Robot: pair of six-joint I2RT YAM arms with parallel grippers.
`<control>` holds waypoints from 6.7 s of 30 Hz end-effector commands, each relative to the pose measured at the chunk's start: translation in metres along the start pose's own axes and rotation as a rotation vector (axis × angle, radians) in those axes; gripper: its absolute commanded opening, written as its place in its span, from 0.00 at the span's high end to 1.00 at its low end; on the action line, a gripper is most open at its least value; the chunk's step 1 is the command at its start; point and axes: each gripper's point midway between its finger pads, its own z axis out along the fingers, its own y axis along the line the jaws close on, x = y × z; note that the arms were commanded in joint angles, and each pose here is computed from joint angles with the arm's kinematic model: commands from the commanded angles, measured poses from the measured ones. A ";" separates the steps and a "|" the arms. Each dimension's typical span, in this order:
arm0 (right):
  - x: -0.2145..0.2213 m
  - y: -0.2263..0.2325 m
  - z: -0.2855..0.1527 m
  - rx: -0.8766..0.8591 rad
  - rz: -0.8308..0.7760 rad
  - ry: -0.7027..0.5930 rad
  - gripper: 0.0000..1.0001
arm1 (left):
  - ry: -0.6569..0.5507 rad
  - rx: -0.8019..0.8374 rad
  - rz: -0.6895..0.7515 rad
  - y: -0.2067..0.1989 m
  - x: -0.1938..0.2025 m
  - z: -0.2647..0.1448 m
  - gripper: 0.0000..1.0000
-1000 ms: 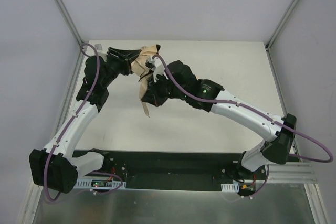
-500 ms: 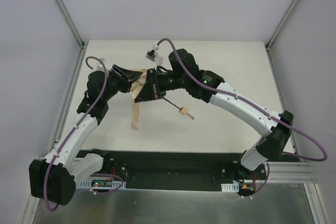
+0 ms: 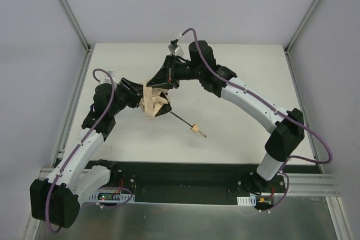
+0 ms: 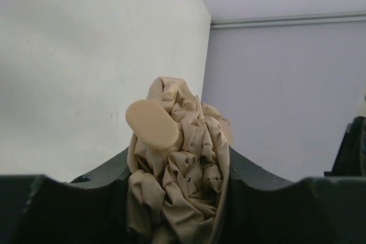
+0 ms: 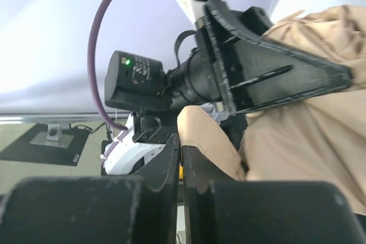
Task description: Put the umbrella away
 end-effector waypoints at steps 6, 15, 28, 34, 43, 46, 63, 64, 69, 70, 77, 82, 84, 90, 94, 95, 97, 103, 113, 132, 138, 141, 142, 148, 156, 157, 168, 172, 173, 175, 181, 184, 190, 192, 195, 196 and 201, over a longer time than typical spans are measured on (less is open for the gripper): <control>-0.016 0.012 -0.015 -0.072 0.040 -0.080 0.94 | 0.006 0.075 0.029 -0.018 0.003 -0.008 1.00; -0.018 0.009 -0.018 -0.078 0.021 -0.093 0.93 | 0.021 0.064 0.047 -0.011 0.007 -0.007 1.00; -0.042 -0.022 -0.019 -0.015 0.061 -0.112 0.87 | 0.083 0.116 0.084 -0.027 0.016 -0.013 1.00; -0.056 -0.050 -0.013 0.028 0.128 -0.126 0.89 | 0.065 0.158 0.125 -0.036 0.016 -0.022 1.00; -0.069 -0.067 -0.044 0.116 -0.006 -0.118 0.82 | 0.053 0.162 0.114 -0.044 0.012 -0.024 1.00; -0.058 -0.069 -0.072 0.200 -0.234 -0.061 0.65 | 0.073 0.136 0.082 -0.043 0.013 -0.021 1.00; 0.045 -0.017 -0.101 0.403 -0.982 -0.096 0.23 | 0.116 0.014 -0.066 -0.032 0.014 -0.009 1.00; 0.047 -0.014 -0.095 0.383 -0.943 -0.089 0.25 | 0.099 0.018 -0.061 -0.034 0.011 -0.010 1.00; 0.071 0.003 -0.053 0.221 -0.795 -0.080 0.29 | 0.037 0.063 -0.137 -0.046 0.000 -0.010 1.00; 0.070 0.004 -0.048 0.208 -0.785 -0.086 0.30 | 0.038 0.076 -0.159 -0.051 -0.002 -0.010 1.00; 0.066 0.005 -0.050 0.244 -0.826 -0.063 0.41 | 0.027 0.029 -0.276 -0.057 -0.010 -0.012 1.00; 0.071 -0.019 -0.051 0.319 -0.821 -0.024 0.40 | 0.035 0.082 -0.385 -0.073 -0.014 -0.011 1.00; 0.073 -0.018 -0.049 0.309 -0.820 -0.025 0.40 | 0.043 0.091 -0.392 -0.079 -0.014 -0.012 1.00; 0.066 -0.009 -0.054 0.322 -0.838 -0.061 0.40 | 0.020 0.125 -0.391 -0.090 -0.021 -0.014 1.00; 0.060 0.006 -0.066 0.329 -0.820 -0.104 0.40 | 0.009 0.176 -0.325 -0.097 -0.024 -0.014 1.00; 0.058 0.009 -0.071 0.337 -0.807 -0.115 0.40 | 0.004 0.184 -0.302 -0.097 -0.024 -0.014 1.00; 0.054 0.016 -0.078 0.336 -0.792 -0.135 0.40 | -0.009 0.208 -0.255 -0.101 -0.026 -0.017 1.00; 0.068 0.032 -0.066 0.195 -0.733 -0.076 0.41 | -0.008 0.217 -0.259 -0.102 -0.026 -0.018 1.00; 0.051 -0.002 -0.083 0.439 -0.904 -0.120 0.40 | -0.030 0.280 -0.239 -0.119 -0.036 -0.025 1.00; 0.057 -0.015 -0.044 0.221 -0.357 -0.116 0.33 | -0.184 0.235 0.340 -0.105 -0.051 0.004 1.00; 0.037 -0.015 -0.032 0.178 -0.555 -0.183 0.20 | -0.245 0.323 0.220 -0.136 -0.064 -0.003 1.00; 0.024 -0.018 -0.031 0.173 -0.659 -0.228 0.17 | -0.280 0.365 0.161 -0.161 -0.074 -0.013 1.00; 0.019 -0.014 -0.030 0.162 -0.705 -0.255 0.17 | -0.299 0.379 0.145 -0.168 -0.078 -0.018 1.00; -0.004 0.000 -0.029 0.234 -0.899 -0.311 0.15 | -0.325 0.424 -0.049 -0.196 -0.091 -0.028 1.00; -0.016 0.024 -0.045 0.292 -0.894 -0.351 0.26 | -0.308 0.478 0.051 -0.232 -0.096 -0.029 1.00; -0.011 0.019 -0.057 0.338 -0.931 -0.330 0.25 | -0.301 0.445 0.097 -0.231 -0.094 -0.028 1.00; 0.008 -0.047 -0.124 0.733 -1.046 -0.071 0.08 | -0.045 0.072 0.005 -0.070 -0.020 0.019 1.00; 0.012 -0.056 -0.116 0.721 -1.016 -0.062 0.08 | -0.069 -0.199 -0.053 -0.001 -0.006 -0.015 1.00; 0.015 -0.059 -0.111 0.701 -1.004 -0.047 0.08 | -0.062 -0.294 -0.086 0.023 0.001 -0.026 1.00; 0.033 -0.056 -0.091 0.579 -0.998 0.027 0.08 | -0.020 -0.366 -0.165 0.047 0.017 -0.036 1.00; 0.063 -0.060 -0.028 0.415 -0.962 0.151 0.05 | 0.118 -0.534 -0.304 0.091 0.053 -0.029 1.00; 0.062 -0.068 -0.004 0.380 -0.981 0.187 0.04 | 0.127 -0.600 -0.290 0.106 0.053 -0.020 1.00; 0.045 -0.105 0.028 0.371 -0.936 0.254 0.05 | 0.163 -0.654 -0.212 0.121 0.050 0.004 1.00; 0.036 -0.124 0.030 0.396 -0.907 0.241 0.07 | 0.166 -0.613 -0.204 0.116 0.049 0.010 1.00; 0.035 -0.141 0.031 0.385 -0.898 0.259 0.11 | 0.149 -0.603 -0.223 0.118 0.047 0.014 1.00; 0.043 -0.148 0.031 0.372 -0.912 0.295 0.13 | 0.148 -0.603 -0.234 0.118 0.048 0.016 1.00; 0.061 -0.167 0.022 0.349 -0.907 0.324 0.10 | 0.214 -0.645 -0.262 0.130 0.058 0.023 1.00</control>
